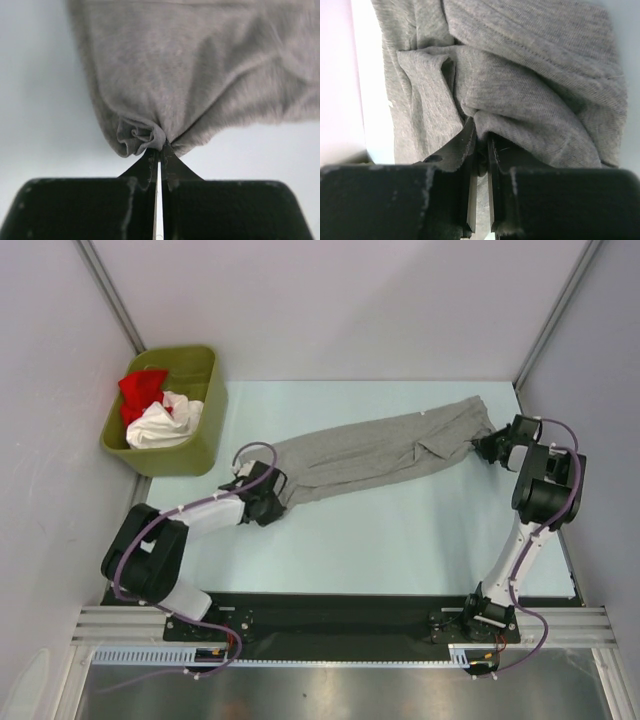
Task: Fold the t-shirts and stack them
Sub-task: Fold the tshirt
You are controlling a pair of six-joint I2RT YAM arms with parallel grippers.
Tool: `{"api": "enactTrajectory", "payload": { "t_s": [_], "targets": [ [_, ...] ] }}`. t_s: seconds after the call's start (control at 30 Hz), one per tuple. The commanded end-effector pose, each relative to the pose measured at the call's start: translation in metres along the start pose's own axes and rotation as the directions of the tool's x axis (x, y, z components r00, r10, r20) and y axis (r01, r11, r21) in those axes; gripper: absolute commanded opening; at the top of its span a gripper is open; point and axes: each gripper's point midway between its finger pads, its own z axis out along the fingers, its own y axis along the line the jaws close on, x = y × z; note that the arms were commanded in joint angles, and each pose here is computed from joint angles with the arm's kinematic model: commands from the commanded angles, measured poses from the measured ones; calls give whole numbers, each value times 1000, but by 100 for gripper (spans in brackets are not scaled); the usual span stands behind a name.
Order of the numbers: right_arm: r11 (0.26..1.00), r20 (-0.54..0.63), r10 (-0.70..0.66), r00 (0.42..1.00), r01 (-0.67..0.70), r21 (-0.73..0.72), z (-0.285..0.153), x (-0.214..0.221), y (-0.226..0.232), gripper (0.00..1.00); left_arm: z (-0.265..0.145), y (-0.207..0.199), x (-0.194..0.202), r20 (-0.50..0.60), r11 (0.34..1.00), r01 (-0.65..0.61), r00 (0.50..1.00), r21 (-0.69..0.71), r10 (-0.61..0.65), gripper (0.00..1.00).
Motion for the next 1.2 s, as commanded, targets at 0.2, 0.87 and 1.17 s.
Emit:
{"api": "enactTrajectory", "payload": {
  "t_s": [0.2, 0.87, 1.17],
  "targets": [
    [990, -56, -138, 989, 135, -51, 49, 15, 44, 12, -43, -32, 104, -145, 980, -155, 974, 124, 172, 0],
    [950, -184, -262, 947, 219, -224, 92, 64, 99, 14, -124, -120, 283, -129, 519, -621, 561, 587, 818, 0],
    [909, -211, -321, 923, 238, -341, 107, 85, 132, 14, -142, -144, 332, -80, 309, -586, 383, 749, 920, 1]
  ]
}}
